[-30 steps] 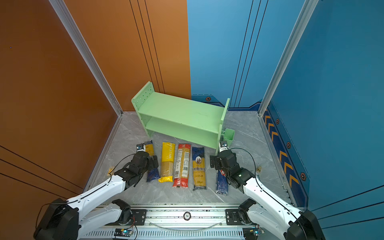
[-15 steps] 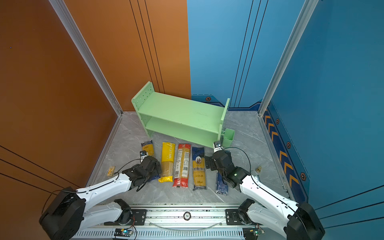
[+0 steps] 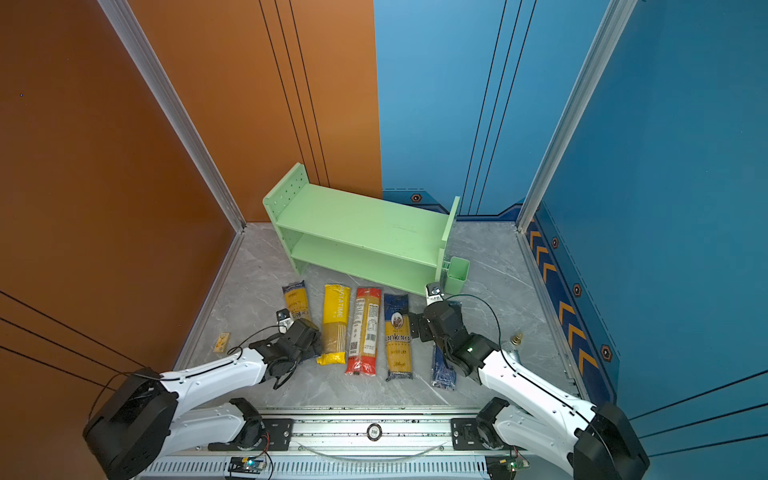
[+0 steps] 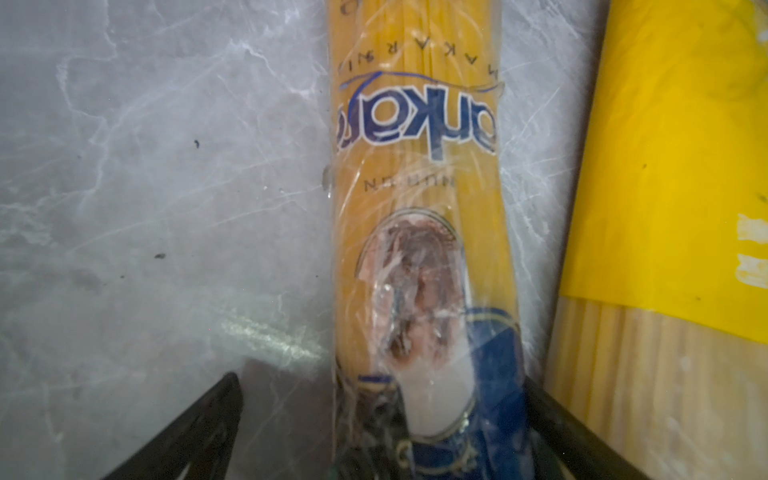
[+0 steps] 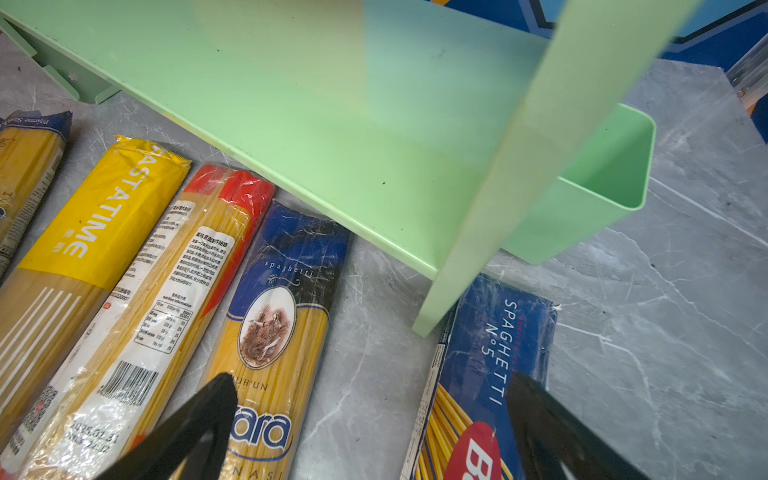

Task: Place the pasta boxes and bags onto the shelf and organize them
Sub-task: 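Lower the left gripper onto the ankara bag while the right moves over the Barilla box, then close the left gripper on the ankara bag's end and lift it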

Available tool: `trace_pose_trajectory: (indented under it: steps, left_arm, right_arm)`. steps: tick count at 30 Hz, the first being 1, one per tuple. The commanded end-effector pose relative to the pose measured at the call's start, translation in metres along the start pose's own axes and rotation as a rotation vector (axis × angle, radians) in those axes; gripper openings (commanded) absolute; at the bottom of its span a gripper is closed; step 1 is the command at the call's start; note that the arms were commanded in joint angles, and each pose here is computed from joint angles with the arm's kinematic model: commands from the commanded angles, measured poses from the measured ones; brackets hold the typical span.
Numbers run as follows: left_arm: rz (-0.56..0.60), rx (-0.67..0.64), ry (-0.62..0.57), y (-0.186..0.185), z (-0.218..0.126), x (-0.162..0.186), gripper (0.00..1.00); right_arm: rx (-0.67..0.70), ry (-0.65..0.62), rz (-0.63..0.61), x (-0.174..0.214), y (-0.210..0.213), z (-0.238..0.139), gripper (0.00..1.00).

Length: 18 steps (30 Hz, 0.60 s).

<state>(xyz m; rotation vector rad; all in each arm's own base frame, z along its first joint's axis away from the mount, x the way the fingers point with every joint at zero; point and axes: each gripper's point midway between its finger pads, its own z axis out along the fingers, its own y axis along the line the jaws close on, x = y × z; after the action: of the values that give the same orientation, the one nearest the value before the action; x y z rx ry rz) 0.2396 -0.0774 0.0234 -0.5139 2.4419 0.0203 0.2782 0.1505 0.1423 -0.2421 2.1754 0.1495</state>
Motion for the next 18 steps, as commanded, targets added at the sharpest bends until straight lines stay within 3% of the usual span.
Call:
trace_pose_trajectory:
  steps: [1,11,15,18]
  left_arm:
    - [0.018,-0.062,0.011,0.019,0.002,0.011,0.97]
    - [0.011,-0.063,0.025,0.022,0.005,0.017,0.88]
    - [0.014,-0.043,0.035,0.018,0.007,0.02,0.71]
    - [0.017,-0.039,0.037,0.017,0.008,0.021,0.65]
  right_arm:
    - [0.025,-0.017,0.006,-0.008,-0.002,0.0,0.98]
    - [-0.007,-0.017,-0.014,-0.006,0.012,0.001,0.98]
    - [-0.006,-0.021,-0.015,-0.007,0.012,0.001,0.98]
    - [-0.007,-0.022,-0.015,-0.007,0.012,0.001,0.98]
